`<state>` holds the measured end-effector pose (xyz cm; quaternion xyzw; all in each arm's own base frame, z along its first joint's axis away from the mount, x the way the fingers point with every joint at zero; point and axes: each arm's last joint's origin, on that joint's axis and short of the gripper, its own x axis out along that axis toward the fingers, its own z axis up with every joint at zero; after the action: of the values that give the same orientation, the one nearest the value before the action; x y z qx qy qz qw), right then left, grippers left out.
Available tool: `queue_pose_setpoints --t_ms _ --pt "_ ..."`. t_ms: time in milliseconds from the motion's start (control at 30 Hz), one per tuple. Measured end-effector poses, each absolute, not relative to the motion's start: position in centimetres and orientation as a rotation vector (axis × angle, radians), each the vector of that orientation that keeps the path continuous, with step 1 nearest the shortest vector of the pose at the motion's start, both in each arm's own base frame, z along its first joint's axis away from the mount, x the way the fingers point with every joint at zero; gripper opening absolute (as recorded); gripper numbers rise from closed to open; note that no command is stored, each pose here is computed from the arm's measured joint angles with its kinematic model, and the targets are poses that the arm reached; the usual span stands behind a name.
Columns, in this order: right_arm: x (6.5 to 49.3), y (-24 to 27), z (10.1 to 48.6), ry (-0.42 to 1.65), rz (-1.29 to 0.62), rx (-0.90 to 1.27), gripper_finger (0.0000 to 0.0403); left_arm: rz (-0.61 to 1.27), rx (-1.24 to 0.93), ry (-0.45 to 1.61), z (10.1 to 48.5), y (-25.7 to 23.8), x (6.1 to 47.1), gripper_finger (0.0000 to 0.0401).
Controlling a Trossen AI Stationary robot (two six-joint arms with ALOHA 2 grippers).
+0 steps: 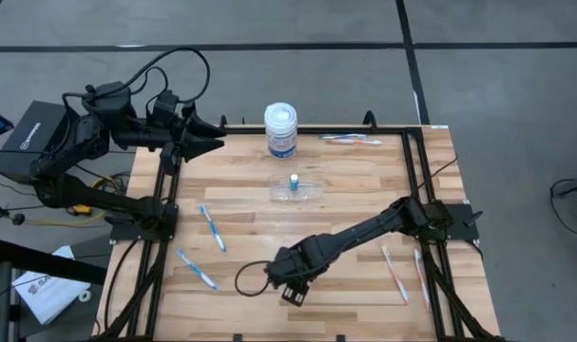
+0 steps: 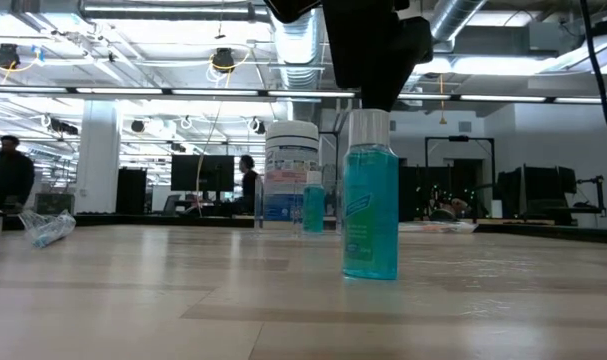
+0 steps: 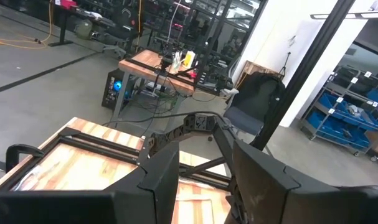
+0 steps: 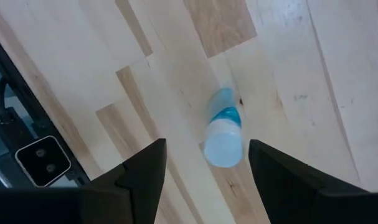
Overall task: Pick & Place toothbrushing station
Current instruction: Put the mouthwash into the transparent organizer
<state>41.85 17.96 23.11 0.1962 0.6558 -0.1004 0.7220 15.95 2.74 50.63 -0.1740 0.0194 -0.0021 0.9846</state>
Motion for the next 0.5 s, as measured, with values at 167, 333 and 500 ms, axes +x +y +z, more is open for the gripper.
queue_pose_setpoints --t_ms 167,333,500 --pt "41.96 17.69 23.11 1.448 -0.224 0.435 0.0218 -0.005 -0.349 0.039 50.64 2.73 15.95 0.0144" --pt "42.02 17.45 23.1 1.451 -0.219 0.424 0.0218 -0.021 -0.35 0.042 50.64 2.68 15.95 0.0144" --pt "41.97 17.38 22.15 1.496 -0.243 0.406 0.0218 -0.021 -0.35 0.041 50.64 2.68 15.95 0.0144"
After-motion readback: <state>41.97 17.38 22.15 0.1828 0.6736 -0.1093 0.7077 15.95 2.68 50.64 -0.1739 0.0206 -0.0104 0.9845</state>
